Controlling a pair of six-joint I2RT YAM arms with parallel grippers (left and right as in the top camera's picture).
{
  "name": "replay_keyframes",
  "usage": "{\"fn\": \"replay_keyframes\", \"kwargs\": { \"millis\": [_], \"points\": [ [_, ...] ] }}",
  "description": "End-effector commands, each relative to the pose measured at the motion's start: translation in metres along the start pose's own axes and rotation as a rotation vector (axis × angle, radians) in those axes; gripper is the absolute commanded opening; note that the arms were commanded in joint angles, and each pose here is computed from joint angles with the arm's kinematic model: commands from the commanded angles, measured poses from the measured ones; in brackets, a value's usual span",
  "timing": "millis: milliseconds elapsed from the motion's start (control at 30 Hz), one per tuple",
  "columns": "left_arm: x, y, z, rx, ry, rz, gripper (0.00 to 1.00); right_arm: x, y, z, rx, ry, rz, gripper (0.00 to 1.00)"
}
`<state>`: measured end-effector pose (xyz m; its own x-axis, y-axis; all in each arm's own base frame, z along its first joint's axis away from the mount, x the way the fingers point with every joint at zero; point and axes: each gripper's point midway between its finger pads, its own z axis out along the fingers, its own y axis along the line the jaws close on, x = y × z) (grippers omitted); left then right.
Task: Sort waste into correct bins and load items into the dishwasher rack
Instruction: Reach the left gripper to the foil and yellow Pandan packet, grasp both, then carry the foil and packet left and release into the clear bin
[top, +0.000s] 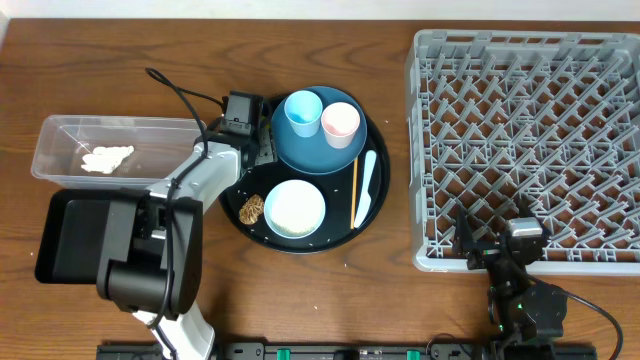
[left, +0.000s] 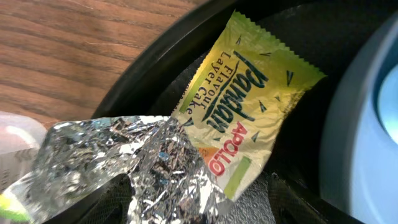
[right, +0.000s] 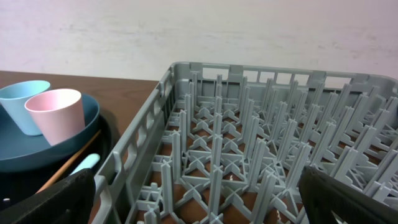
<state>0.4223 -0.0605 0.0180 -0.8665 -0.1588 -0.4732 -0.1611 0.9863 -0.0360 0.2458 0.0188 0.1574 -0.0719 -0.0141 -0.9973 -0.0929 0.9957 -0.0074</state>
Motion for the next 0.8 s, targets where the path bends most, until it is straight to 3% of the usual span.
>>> {"fn": "replay_keyframes", "kwargs": {
  "millis": [0, 233, 500, 767],
  "points": [
    [0.008, 0.004, 0.012, -0.024, 0.02, 0.006, 0.72, 0.001, 0.001, 0.0, -0.002, 0.004, -0.009, 0.99],
    [0.027, 0.008, 0.033, -0.045, 0.081, 0.015, 0.67, 0.001, 0.001, 0.0, -0.002, 0.004, -0.009, 0.99],
    [0.018, 0.006, 0.024, -0.035, 0.053, 0.01, 0.06, 0.001, 0.001, 0.0, -0.002, 0.004, -0.009, 0.99],
    [-0.019, 0.001, -0.03, 0.008, -0.072, -0.009, 0.06, 0.001, 0.001, 0.0, -0.002, 0.004, -0.009, 0.99]
  ]
}}
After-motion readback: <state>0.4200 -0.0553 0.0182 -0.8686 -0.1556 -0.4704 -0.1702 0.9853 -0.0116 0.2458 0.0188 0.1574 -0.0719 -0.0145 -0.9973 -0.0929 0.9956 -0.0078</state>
